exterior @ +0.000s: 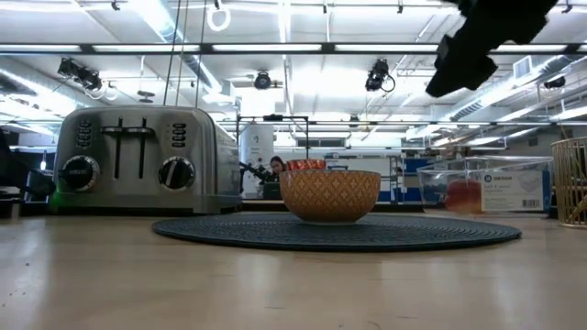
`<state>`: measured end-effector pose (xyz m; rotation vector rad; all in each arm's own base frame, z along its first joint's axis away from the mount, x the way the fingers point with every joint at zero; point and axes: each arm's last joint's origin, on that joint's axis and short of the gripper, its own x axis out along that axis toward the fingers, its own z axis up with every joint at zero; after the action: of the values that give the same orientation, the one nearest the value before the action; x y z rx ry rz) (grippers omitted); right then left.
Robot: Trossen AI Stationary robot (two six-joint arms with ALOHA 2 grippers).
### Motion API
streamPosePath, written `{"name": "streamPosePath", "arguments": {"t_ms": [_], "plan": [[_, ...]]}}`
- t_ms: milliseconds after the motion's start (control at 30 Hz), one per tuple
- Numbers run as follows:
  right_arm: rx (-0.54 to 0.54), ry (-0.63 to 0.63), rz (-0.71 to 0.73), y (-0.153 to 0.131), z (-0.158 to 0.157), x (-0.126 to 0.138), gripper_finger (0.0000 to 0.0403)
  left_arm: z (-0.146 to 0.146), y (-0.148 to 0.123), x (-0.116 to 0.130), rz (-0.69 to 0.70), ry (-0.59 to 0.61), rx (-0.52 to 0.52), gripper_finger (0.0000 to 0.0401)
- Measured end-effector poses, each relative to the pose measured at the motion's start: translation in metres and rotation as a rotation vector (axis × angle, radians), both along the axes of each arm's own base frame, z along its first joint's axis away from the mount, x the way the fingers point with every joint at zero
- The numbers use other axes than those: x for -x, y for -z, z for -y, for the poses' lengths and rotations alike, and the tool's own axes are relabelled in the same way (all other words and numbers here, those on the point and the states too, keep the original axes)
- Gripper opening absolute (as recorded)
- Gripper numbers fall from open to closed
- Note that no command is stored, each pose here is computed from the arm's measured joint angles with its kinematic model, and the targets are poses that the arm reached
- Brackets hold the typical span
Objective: Arrange a breakfast setting
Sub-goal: Pour the cereal from the cereal box into the blue bowl
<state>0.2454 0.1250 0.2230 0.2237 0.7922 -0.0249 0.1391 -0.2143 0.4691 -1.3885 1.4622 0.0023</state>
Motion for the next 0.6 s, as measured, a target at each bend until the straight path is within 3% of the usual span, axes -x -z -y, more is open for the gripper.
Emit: {"name": "streamPosePath", "arguments": {"t_ms": [200,467,600], "plan": [[0.002,-0.047,-0.018,0.012,-0.02,0.002,0.0233,0.014,0.013,0.017,-0.143,-0.102,-0.079,0.0133],[0.023,-0.065,-0.057,0.027,-0.028,-0.002,0.0233,0.023,0.032,0.004,-0.183,-0.139,-0.211,0.0133],[0.019,-0.059,-0.052,0.027,-0.029,-0.002,0.0233,0.024,0.048,0.003,-0.274,-0.14,-0.362,0.0133]]}}
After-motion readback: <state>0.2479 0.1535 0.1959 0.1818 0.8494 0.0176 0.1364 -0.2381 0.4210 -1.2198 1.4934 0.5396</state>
